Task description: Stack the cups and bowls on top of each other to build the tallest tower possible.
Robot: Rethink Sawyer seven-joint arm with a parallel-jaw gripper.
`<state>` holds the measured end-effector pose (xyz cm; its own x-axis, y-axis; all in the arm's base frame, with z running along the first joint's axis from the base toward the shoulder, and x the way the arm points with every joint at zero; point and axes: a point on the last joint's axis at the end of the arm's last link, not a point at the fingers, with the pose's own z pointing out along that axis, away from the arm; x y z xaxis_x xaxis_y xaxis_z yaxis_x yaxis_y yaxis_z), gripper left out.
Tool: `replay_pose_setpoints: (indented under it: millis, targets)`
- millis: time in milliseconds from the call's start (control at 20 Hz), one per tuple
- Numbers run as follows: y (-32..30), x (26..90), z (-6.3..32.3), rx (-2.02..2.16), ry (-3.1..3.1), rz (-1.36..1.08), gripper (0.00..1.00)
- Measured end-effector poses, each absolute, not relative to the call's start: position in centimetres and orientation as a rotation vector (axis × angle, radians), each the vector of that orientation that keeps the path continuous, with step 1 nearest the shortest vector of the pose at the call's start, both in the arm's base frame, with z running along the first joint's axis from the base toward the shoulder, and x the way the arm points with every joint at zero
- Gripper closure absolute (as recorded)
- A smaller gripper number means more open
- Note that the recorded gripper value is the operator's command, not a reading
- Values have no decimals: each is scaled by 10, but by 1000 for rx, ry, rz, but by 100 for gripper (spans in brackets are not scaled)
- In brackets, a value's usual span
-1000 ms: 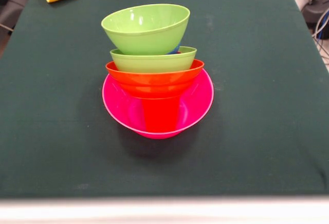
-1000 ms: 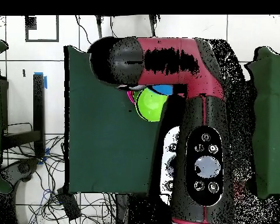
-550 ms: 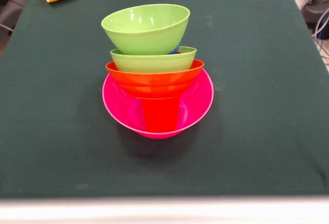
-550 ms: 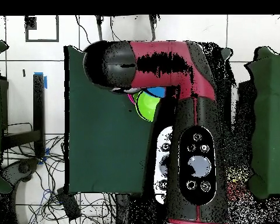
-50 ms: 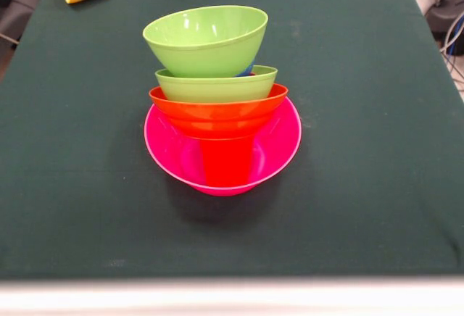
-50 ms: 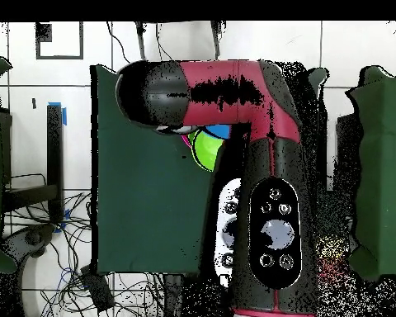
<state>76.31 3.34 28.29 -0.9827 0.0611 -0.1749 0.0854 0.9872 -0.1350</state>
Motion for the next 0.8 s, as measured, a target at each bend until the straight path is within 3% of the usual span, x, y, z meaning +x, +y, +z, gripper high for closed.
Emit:
replay_pose_setpoints:
  millis: [800]
  targets:
    - [34, 768, 254, 90, 2947, -209, 100]
